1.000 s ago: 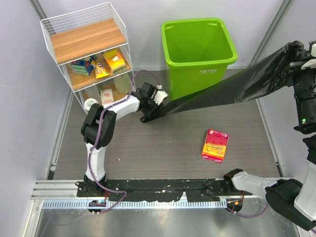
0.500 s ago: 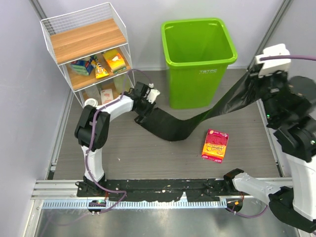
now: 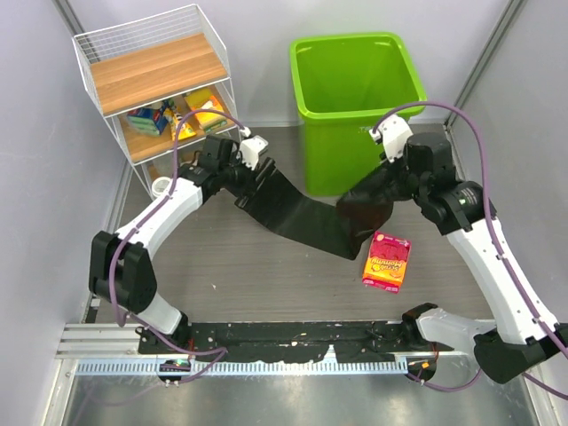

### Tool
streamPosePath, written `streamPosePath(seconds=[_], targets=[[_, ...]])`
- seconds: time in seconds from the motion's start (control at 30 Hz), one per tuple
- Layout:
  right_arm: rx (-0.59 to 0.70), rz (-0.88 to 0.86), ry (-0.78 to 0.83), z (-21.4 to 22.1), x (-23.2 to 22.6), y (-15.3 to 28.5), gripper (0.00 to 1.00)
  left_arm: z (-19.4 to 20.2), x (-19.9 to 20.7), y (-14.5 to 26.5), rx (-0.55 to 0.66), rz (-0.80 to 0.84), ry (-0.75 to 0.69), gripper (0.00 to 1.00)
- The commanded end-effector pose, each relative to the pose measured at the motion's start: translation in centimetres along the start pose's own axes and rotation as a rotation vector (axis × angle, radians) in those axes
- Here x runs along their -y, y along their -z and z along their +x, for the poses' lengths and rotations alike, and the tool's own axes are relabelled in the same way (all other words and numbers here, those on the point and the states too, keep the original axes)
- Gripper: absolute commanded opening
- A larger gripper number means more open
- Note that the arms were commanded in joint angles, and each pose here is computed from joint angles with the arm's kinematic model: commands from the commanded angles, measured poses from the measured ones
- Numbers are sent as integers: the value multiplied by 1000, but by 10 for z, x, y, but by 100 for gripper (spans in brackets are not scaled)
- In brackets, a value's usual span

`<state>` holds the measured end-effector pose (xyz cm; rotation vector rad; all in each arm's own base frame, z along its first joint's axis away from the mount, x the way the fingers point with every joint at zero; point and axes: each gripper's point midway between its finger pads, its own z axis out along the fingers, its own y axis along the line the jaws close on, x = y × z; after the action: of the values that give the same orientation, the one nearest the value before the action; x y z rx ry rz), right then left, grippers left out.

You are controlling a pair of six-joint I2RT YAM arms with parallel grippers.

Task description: Put the trash bags into the trash bin

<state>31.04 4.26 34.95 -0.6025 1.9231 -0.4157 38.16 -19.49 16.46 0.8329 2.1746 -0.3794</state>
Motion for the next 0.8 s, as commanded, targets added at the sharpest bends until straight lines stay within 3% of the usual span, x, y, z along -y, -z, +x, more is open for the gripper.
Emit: streamPosePath(seconds=[0.0, 0.2, 0.37, 0.77], targets=[[82, -134, -35, -14, -23, 0, 42, -18, 33, 26, 77, 145, -16, 0], [159, -328, -23, -35, -47, 21, 59, -32, 43, 49, 125, 180, -34, 0], [241, -538, 14, -50, -77, 41, 62, -41, 54, 70, 145, 221, -56, 0], [477, -924, 75, -74, -162, 19, 66, -53, 116, 150, 206, 505, -92, 0]])
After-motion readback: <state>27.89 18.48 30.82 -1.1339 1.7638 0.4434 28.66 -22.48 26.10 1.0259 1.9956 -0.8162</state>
